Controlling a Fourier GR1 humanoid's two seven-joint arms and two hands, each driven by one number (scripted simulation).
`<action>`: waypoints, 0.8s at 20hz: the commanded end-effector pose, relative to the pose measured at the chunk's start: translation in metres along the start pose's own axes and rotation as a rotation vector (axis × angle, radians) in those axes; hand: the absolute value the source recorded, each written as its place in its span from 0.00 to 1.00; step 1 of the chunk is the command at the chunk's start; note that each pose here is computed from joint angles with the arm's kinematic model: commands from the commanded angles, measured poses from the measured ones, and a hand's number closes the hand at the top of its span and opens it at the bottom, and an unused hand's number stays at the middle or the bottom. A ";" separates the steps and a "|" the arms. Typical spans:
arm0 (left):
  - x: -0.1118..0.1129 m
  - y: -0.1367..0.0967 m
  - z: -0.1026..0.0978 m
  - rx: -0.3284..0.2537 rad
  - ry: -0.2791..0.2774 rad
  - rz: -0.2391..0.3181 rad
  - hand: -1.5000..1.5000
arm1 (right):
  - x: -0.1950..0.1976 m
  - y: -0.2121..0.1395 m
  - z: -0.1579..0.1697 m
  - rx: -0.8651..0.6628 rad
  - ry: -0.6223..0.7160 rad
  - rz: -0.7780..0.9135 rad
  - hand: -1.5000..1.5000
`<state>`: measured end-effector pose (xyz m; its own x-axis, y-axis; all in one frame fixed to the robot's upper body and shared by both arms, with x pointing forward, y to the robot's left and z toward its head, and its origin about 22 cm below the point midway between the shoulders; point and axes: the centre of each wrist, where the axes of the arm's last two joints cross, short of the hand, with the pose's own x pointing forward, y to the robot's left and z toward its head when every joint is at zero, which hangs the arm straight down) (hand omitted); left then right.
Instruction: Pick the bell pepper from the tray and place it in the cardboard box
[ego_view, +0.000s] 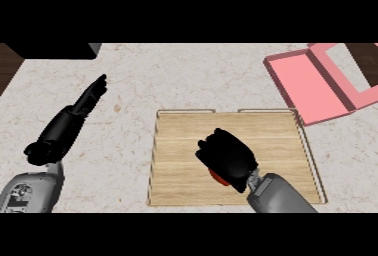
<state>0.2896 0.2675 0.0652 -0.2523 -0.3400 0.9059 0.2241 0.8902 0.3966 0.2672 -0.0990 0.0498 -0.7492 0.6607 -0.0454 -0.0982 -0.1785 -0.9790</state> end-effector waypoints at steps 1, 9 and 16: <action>-0.009 -0.012 0.000 0.003 -0.002 -0.007 0.50 | -0.042 -0.011 -0.021 -0.061 0.209 -0.132 1.00; 0.013 -0.007 -0.016 -0.062 -0.062 -0.013 0.50 | -0.103 -0.063 -0.055 -0.221 0.800 -0.337 1.00; 0.017 -0.020 -0.017 -0.064 -0.048 0.010 0.50 | -0.127 -0.133 -0.090 -0.366 0.885 -0.177 1.00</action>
<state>0.2987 0.2438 0.0748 -0.3028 -0.3192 0.8980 0.2802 0.8708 0.4041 0.4159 -0.1077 0.1379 -0.0150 0.9930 0.1174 0.0714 0.1182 -0.9904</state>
